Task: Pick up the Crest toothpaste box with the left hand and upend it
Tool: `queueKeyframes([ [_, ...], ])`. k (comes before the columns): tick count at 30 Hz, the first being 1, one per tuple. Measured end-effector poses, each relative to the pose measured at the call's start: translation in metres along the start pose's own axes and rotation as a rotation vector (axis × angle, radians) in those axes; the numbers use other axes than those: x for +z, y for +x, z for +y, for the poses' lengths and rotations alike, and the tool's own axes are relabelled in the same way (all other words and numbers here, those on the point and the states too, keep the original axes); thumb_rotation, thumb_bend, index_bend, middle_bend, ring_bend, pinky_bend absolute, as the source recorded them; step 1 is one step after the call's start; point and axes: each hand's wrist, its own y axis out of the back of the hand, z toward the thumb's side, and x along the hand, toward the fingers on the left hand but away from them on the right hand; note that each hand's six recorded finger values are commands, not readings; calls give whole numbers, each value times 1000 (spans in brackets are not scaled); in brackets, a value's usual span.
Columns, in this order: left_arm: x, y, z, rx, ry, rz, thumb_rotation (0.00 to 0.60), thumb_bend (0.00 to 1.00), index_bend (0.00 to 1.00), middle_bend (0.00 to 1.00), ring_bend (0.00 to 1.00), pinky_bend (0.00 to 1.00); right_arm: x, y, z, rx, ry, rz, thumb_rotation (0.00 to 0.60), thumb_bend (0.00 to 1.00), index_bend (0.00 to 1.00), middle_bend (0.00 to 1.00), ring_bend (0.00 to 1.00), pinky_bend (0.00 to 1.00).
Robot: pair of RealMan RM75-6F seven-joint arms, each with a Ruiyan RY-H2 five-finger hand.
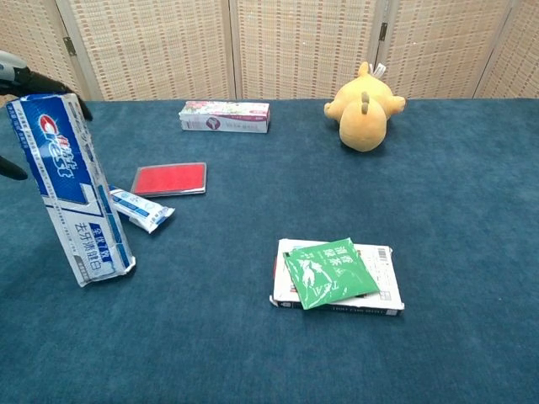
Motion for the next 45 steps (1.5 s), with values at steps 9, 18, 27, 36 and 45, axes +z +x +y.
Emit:
queueKeyframes([
  [9,-3,-8,29,93,71,37,600,134,0,0,0,0,2,-1,-2,10,3,6,600,208,0,0,0,0],
  [18,-21,-13,27,143,178,93,600,134,0,0,0,0,1,0,-2,7,6,0,600,208,0,0,0,0],
  [27,-43,-41,3,293,235,98,600,134,0,0,0,0,2,-2,-7,22,30,-6,600,208,0,0,0,0],
  [36,-87,-81,-30,432,141,111,600,135,0,0,0,0,9,-8,-20,58,75,-1,600,208,0,0,0,0],
  [45,-127,-108,-68,527,125,192,600,135,0,0,0,0,15,-13,-31,80,108,-2,600,207,0,0,0,0],
])
